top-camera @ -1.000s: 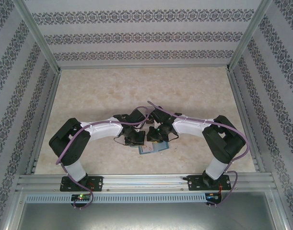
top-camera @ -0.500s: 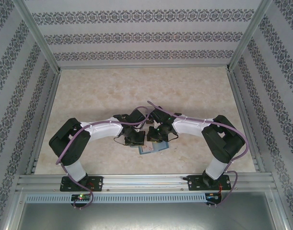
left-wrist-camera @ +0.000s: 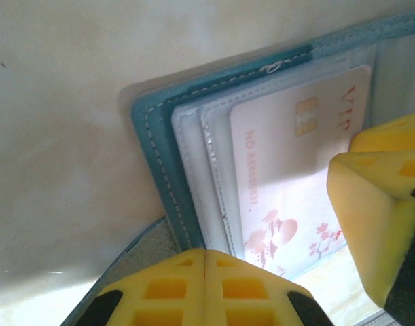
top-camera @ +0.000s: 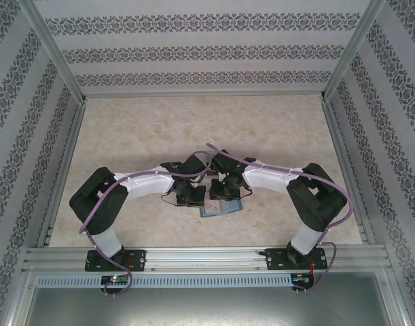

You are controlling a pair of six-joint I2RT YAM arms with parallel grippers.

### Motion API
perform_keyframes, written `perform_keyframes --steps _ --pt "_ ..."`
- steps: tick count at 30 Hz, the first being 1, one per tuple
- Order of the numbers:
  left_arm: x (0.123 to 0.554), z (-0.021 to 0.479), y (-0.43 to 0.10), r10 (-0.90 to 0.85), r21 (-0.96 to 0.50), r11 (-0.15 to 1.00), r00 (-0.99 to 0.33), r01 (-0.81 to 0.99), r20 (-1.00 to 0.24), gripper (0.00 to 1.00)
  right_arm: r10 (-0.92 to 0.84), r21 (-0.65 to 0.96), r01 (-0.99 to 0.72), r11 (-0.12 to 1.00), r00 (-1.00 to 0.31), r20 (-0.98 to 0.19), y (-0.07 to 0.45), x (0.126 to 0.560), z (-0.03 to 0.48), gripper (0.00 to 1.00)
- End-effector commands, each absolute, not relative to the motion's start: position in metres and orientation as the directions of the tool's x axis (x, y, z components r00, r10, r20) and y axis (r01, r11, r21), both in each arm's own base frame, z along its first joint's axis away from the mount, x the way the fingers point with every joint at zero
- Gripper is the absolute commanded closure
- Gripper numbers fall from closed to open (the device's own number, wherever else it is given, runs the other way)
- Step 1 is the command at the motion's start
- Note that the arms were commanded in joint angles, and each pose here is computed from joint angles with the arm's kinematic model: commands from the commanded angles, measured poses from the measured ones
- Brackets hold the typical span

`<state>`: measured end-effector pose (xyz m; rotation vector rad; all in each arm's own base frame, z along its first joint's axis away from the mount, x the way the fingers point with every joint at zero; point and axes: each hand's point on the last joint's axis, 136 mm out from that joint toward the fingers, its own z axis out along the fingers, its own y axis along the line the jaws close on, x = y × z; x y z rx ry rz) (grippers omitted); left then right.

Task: Take the credit cards out of the card holder

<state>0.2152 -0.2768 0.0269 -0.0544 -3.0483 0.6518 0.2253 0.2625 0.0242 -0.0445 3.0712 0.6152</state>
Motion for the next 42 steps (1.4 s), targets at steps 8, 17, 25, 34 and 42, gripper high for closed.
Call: perform_keyframes --steps 8,17,25,34,42 --pt "0.213 0.033 -0.281 0.064 -0.407 0.912 -0.998 0.051 0.019 0.98 -0.034 0.391 -0.051 0.919 -0.998 -0.049 0.26 0.224 0.043 0.74" --pt "0.215 0.035 -0.297 0.05 -0.485 0.874 -0.998 0.03 0.028 1.0 -0.018 0.453 -0.024 0.891 -1.0 -0.017 0.266 0.215 0.041 0.75" --pt "0.215 0.022 -0.296 0.041 -0.472 0.881 -0.998 0.017 0.041 1.0 -0.009 0.418 -0.007 0.909 -1.0 0.002 0.258 0.21 0.028 0.75" --pt "0.209 0.009 -0.282 0.049 -0.406 0.914 -0.997 0.019 0.063 1.0 -0.024 0.339 -0.029 0.94 -1.0 -0.019 0.245 0.218 0.02 0.76" --pt "0.204 0.006 -0.276 0.048 -0.389 0.921 -0.996 0.016 0.071 1.0 -0.035 0.335 -0.044 0.941 -0.999 -0.031 0.244 0.23 0.024 0.76"
